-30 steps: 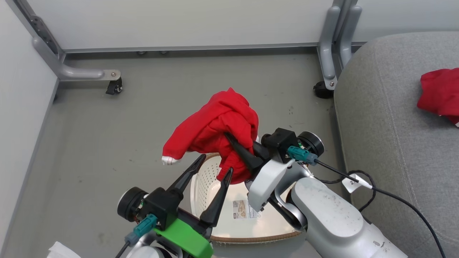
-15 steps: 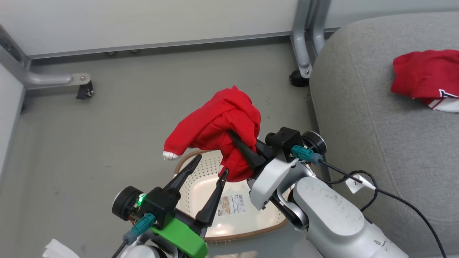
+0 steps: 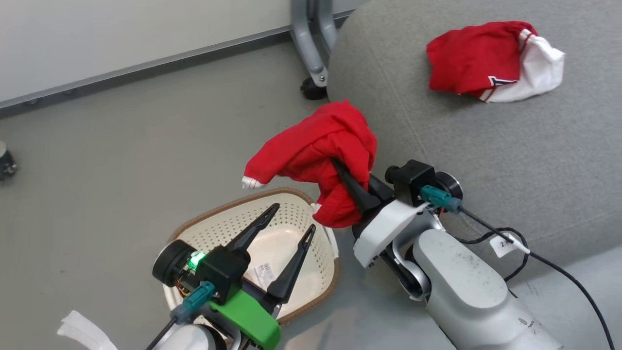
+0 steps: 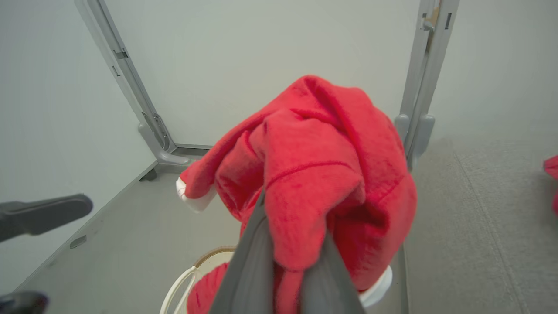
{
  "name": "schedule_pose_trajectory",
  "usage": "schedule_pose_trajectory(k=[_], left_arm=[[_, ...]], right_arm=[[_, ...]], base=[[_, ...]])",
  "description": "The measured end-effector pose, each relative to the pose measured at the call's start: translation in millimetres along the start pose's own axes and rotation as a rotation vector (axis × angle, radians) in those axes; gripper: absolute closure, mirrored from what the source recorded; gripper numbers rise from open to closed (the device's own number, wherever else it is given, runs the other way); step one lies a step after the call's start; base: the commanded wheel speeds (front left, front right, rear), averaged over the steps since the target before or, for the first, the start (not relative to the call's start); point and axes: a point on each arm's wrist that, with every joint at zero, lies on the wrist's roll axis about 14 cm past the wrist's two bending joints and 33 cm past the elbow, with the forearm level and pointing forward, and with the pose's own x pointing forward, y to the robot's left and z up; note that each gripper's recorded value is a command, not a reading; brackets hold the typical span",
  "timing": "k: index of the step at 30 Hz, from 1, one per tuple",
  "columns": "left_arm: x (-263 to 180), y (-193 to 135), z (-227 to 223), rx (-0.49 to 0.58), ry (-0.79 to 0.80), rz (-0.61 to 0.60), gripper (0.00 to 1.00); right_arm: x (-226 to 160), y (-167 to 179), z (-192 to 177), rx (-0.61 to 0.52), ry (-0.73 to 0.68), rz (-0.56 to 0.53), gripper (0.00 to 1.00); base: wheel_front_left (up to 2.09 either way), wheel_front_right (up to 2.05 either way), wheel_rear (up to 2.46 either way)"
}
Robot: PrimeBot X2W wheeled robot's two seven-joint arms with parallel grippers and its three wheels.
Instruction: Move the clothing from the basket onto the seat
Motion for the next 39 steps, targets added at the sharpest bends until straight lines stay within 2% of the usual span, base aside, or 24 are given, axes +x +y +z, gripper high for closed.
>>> schedule_pose_trajectory(k=[12, 19, 23, 29, 33, 36, 37, 38, 39], left_arm=[[38, -50, -10, -0.028, 0.022, -0.232, 0.00], [54, -60, -9, -0.045, 0.007, -0.299, 0.00], [63, -56, -8, -0.051, -0.010, -0.319, 0.00], [75, -34, -10, -0.040, -0.030, -0.306, 0.00], [78, -17, -19, -0.047, -0.028, -0.286, 0.00], [79, -4, -29, -0.057, -0.018, -0.270, 0.00], [79, 0, -33, -0.064, -0.012, -0.261, 0.00], [78, 3, -36, -0.069, -0.009, -0.254, 0.00], [78, 7, -38, -0.072, -0.004, -0.245, 0.00]], right_arm=[[-66, -101, -2, 0.012, -0.001, -0.351, 1.00], [-99, -160, 7, -0.007, -0.019, -0.538, 1.00], [-107, -202, 34, -0.074, -0.064, -0.628, 1.00], [-108, -257, 69, -0.171, -0.117, -0.739, 1.00], [-96, -280, 67, -0.183, -0.107, -0.779, 1.00], [-92, -295, 45, -0.174, -0.047, -0.811, 1.00], [-91, -299, 23, -0.144, 0.010, -0.826, 0.66], [-91, -300, 9, -0.122, 0.045, -0.834, 0.44], [-89, -300, -3, -0.098, 0.066, -0.839, 0.08]], base=[[0.00, 0.00, 0.00], [0.00, 0.00, 0.00], [0.00, 0.00, 0.00], [0.00, 0.00, 0.00], [0.00, 0.00, 0.00], [0.00, 0.00, 0.00], [0.00, 0.00, 0.00], [0.00, 0.00, 0.00], [0.00, 0.00, 0.00]])
